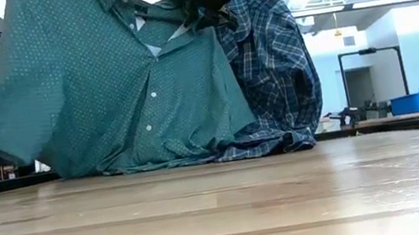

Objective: Hang clothes
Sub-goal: Unhang the green polo shirt from the hanger rack

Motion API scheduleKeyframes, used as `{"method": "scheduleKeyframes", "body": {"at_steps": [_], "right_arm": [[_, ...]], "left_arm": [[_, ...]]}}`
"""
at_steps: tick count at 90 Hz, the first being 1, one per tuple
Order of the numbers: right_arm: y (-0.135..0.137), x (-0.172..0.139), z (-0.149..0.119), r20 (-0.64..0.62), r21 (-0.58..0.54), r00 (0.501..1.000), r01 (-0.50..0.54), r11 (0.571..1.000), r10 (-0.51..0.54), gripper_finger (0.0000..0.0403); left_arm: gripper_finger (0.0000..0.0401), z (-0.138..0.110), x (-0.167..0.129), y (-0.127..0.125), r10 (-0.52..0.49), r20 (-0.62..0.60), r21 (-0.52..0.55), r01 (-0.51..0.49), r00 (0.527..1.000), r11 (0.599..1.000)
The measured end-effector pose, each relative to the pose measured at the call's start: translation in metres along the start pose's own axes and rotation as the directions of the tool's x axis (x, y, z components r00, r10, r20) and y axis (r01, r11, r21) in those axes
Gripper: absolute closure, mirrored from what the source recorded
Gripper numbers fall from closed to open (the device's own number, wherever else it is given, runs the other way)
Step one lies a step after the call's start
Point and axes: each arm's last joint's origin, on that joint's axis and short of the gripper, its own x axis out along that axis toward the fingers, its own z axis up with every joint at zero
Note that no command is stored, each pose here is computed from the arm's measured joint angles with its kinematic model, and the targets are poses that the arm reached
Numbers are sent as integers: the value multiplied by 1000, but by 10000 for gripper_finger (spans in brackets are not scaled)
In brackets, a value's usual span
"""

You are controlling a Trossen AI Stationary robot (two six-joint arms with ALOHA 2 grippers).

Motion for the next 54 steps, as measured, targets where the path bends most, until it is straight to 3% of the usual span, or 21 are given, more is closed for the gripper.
{"method": "scheduleKeyframes", "body": {"at_steps": [11, 32, 41, 54], "right_arm": [[-5, -10, 12, 7, -82, 1000, 6, 997, -5, 397], [-23, -42, 36, -35, -236, 995, 85, 968, -96, 401], [-35, -46, 33, -117, -270, 983, 108, 957, -144, 402], [-40, -45, 22, -243, -294, 959, 69, 953, -145, 402]], "left_arm": [[397, -6, 1, 2, 8, -54, 36, -6, 999, 999], [398, -24, -1, 4, -6, -224, 149, 41, 974, 988], [398, -22, -10, 4, -40, -176, 174, 71, 984, 982], [399, -12, -33, 11, -29, 8, 142, 28, 1000, 990]]}}
